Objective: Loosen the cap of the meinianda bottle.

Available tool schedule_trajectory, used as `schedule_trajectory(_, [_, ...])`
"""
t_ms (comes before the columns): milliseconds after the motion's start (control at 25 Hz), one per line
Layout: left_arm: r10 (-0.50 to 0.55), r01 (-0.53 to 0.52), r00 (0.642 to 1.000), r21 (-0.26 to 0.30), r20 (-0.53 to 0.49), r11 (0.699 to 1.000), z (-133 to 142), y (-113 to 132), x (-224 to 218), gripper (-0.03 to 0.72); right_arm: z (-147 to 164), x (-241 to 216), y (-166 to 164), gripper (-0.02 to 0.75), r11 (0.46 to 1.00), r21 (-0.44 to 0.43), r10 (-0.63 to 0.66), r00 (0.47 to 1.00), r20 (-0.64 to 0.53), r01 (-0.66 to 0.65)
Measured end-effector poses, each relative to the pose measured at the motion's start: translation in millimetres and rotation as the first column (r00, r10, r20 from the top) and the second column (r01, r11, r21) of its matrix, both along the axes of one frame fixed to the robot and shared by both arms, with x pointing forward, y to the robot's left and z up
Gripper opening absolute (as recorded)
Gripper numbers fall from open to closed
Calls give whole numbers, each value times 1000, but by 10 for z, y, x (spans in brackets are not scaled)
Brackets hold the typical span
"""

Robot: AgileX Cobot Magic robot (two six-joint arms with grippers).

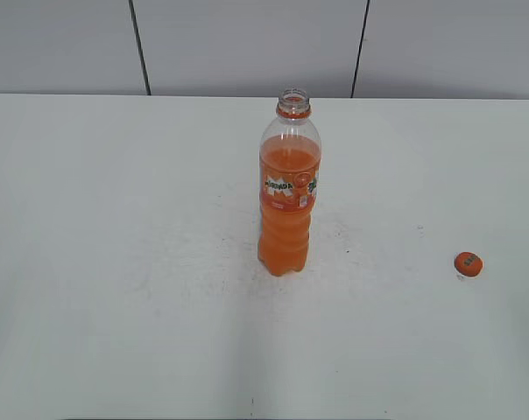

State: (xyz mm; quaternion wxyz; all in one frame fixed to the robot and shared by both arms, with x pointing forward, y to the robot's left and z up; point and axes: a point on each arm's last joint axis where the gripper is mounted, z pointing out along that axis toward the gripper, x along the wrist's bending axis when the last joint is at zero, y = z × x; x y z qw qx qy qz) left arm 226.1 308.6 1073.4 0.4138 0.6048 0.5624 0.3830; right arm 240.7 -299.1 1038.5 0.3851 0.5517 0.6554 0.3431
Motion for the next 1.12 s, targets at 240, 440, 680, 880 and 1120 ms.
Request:
schedule_trajectory(240, [116, -116, 993, 0, 0, 993, 0, -15, -9, 509, 0, 0, 0, 555, 1000, 0, 0, 1000, 0, 0])
schedule_trajectory(440, [144, -144, 990, 0, 1, 990, 0, -19, -13, 509, -6, 2, 0, 554, 1000, 0, 0, 1000, -2, 0])
schedule_trajectory(680, [145, -145, 989, 0, 1, 989, 0, -19, -13, 509, -7, 3, 0, 554, 1000, 1, 0, 1000, -2, 0])
schedule_trajectory(880, [145, -145, 989, 0, 2, 989, 0, -19, -14, 509, -7, 3, 0, 554, 1000, 1, 0, 1000, -2, 0])
schedule_trajectory(1120, [145, -145, 989, 0, 2, 989, 0, -19, -14, 509, -7, 3, 0, 554, 1000, 1, 0, 1000, -2, 0])
